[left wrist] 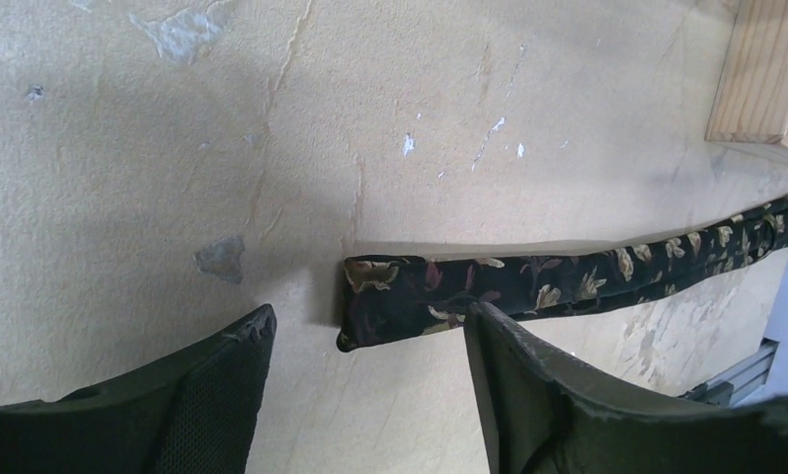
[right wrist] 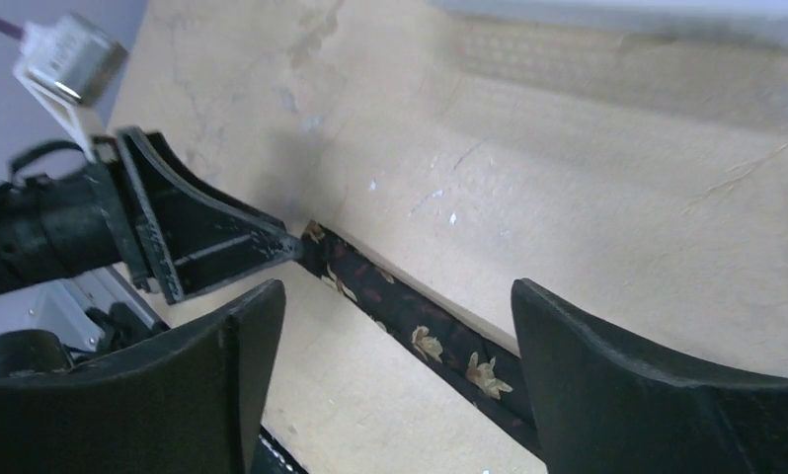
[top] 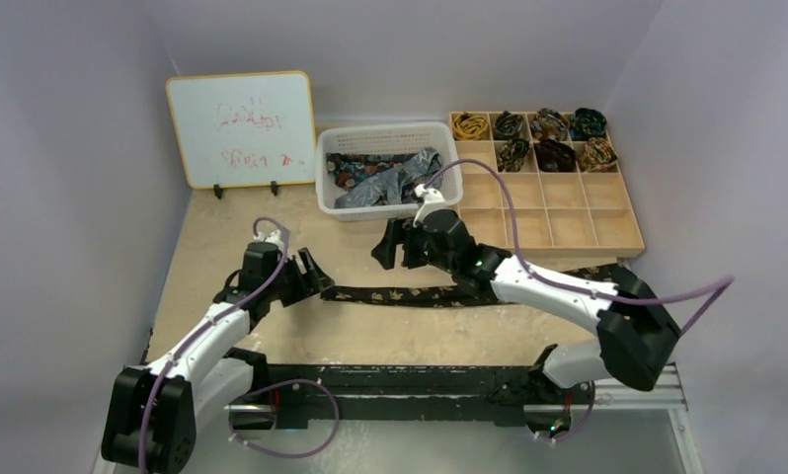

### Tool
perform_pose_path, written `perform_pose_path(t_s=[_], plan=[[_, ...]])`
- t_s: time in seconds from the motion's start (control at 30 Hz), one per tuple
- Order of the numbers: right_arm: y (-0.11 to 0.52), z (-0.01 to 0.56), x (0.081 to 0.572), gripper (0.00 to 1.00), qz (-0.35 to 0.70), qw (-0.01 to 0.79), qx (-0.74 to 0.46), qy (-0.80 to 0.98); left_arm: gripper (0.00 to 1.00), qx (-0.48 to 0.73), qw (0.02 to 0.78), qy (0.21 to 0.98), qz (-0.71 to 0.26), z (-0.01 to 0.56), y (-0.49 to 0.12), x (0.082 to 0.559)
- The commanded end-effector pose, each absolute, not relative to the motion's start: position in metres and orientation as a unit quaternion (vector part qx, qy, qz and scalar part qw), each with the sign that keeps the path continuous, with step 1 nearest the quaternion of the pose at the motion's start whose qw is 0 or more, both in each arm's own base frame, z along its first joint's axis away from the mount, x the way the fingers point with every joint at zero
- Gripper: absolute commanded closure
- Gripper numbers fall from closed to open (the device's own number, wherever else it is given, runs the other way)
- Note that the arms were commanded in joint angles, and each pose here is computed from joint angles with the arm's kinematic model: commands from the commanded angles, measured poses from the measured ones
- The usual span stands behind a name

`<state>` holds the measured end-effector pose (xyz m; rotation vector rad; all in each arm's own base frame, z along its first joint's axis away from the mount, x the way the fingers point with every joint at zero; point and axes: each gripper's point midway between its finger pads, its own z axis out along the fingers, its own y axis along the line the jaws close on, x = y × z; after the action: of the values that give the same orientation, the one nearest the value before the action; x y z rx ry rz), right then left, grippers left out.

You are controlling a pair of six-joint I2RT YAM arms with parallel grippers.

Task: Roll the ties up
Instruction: Roll the tie at the center of the board.

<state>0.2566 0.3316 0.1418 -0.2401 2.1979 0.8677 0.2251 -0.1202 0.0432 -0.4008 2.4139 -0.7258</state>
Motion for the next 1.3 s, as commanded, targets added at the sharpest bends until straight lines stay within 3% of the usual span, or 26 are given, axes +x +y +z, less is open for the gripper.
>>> perform_pose_path(t_s=[0.0, 0.03, 0.07, 0.23, 0.47, 0.57, 0.83, 1.13, 1.27], plan=[[0.313, 0.184, 0.270, 0.07, 0.322, 0.455, -0.086, 0.826, 0.23, -0.163, 0.300, 0.903, -0.263, 0.042, -0.114, 0.225], [0.311, 0.183, 0.268, 0.02, 0.330, 0.454, -0.074, 0.824, 0.14, -0.163, 0.302, 0.902, -0.263, 0.043, -0.114, 0.225], [0.310, 0.177, 0.264, 0.01, 0.335, 0.445, -0.066, 0.828, 0.12, -0.163, 0.303, 0.901, -0.263, 0.043, -0.114, 0.225], [0.332, 0.154, 0.249, 0.03, 0.384, 0.385, -0.083, 0.835, 0.11, -0.160, 0.305, 0.900, -0.266, 0.043, -0.115, 0.225], [0.379, 0.131, 0.225, 0.32, 0.447, 0.298, -0.073, 0.840, 0.11, -0.158, 0.305, 0.900, -0.268, 0.043, -0.115, 0.226], [0.398, 0.117, 0.218, 0.48, 0.431, 0.281, -0.087, 0.853, 0.13, -0.151, 0.296, 0.902, -0.275, 0.042, -0.119, 0.224], [0.401, 0.068, 0.207, 0.73, 0.359, 0.231, -0.084, 0.901, 0.20, -0.147, 0.295, 0.903, -0.276, 0.041, -0.120, 0.226], [0.395, 0.040, 0.209, 0.82, 0.317, 0.210, -0.079, 0.921, 0.21, -0.134, 0.291, 0.903, -0.286, 0.042, -0.125, 0.226], [0.388, 0.028, 0.213, 0.83, 0.295, 0.207, -0.070, 0.930, 0.30, -0.127, 0.286, 0.904, -0.292, 0.040, -0.127, 0.225]])
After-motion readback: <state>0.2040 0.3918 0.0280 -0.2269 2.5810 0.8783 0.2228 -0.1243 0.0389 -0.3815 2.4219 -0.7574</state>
